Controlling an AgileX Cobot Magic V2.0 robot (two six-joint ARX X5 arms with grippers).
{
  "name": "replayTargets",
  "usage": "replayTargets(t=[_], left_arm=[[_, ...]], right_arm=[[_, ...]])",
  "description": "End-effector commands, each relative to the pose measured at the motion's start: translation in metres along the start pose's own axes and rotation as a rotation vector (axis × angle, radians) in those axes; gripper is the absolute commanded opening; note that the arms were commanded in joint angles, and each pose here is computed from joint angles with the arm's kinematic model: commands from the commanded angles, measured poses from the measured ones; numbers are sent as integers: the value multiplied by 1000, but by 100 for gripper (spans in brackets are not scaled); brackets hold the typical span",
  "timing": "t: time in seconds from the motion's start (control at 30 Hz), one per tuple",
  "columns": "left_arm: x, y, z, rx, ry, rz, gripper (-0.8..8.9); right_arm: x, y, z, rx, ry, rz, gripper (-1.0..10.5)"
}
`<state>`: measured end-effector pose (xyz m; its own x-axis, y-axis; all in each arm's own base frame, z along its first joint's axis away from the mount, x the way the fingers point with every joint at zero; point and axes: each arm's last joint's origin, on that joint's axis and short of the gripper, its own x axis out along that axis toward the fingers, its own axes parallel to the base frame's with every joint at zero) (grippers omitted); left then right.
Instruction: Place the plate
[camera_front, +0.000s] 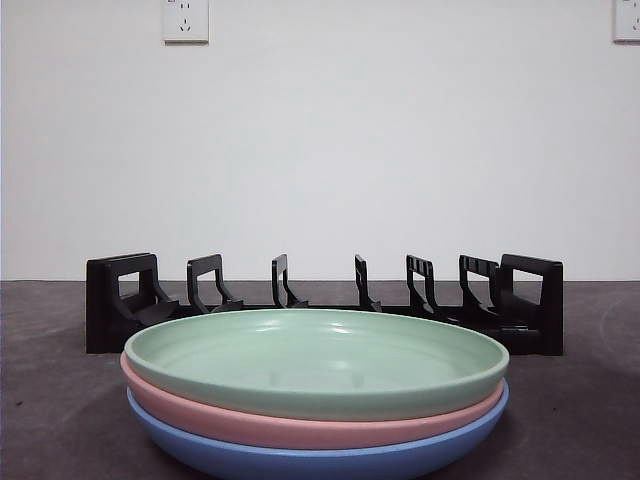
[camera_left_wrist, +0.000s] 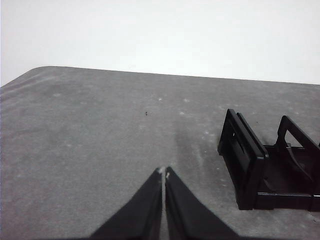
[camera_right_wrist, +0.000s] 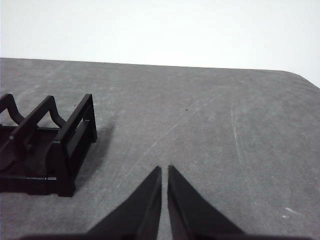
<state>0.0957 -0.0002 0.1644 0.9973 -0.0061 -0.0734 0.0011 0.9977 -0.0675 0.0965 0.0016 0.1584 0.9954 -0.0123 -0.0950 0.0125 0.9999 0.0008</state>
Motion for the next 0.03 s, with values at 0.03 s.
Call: replayTargets(t=[0.03], left_arm=[[2,0,-5,1,5,-3,8]], right_arm=[[0,0,0,11,-7,0,19]])
